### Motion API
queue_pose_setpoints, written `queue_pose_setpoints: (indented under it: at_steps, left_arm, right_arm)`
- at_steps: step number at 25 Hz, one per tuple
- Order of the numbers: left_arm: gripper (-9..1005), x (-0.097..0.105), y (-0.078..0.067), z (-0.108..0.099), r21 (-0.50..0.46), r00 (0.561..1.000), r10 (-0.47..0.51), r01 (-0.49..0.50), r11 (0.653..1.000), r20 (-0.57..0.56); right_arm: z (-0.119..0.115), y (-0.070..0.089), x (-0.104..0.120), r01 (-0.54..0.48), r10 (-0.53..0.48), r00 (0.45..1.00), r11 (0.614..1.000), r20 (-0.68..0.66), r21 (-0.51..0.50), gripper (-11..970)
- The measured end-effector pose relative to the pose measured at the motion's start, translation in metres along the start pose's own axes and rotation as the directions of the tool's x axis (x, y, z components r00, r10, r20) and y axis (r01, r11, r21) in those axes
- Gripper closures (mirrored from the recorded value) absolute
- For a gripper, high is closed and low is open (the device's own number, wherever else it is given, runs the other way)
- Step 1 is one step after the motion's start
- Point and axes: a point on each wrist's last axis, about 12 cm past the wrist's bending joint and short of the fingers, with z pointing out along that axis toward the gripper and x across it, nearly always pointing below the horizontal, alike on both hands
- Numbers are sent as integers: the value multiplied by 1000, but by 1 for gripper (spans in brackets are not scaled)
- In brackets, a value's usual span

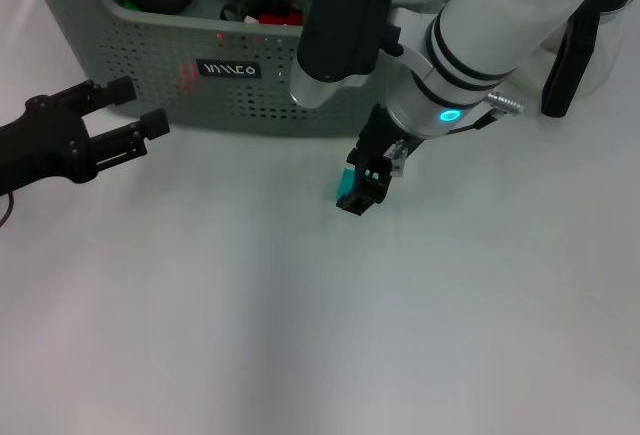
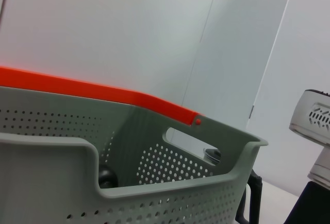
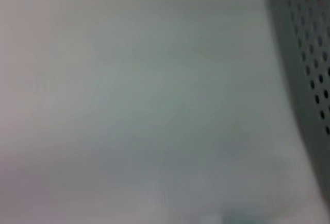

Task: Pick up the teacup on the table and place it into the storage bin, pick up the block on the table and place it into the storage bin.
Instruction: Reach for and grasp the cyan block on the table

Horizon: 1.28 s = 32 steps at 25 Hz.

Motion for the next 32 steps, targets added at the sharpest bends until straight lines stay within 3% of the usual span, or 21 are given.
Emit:
queue_pose_setpoints:
  at_steps: [15,32]
  left_arm:
    - [268,1,-1,0,1,1000,3,-3,1000,0]
    - [268,3,-2,1,7,1000,-7,7,1000,-2]
  right_arm:
    - [9,-3,6,-191,191,981,982,22,13,346]
    - [12,1,12,-203,203,979,979,-1,-17,346]
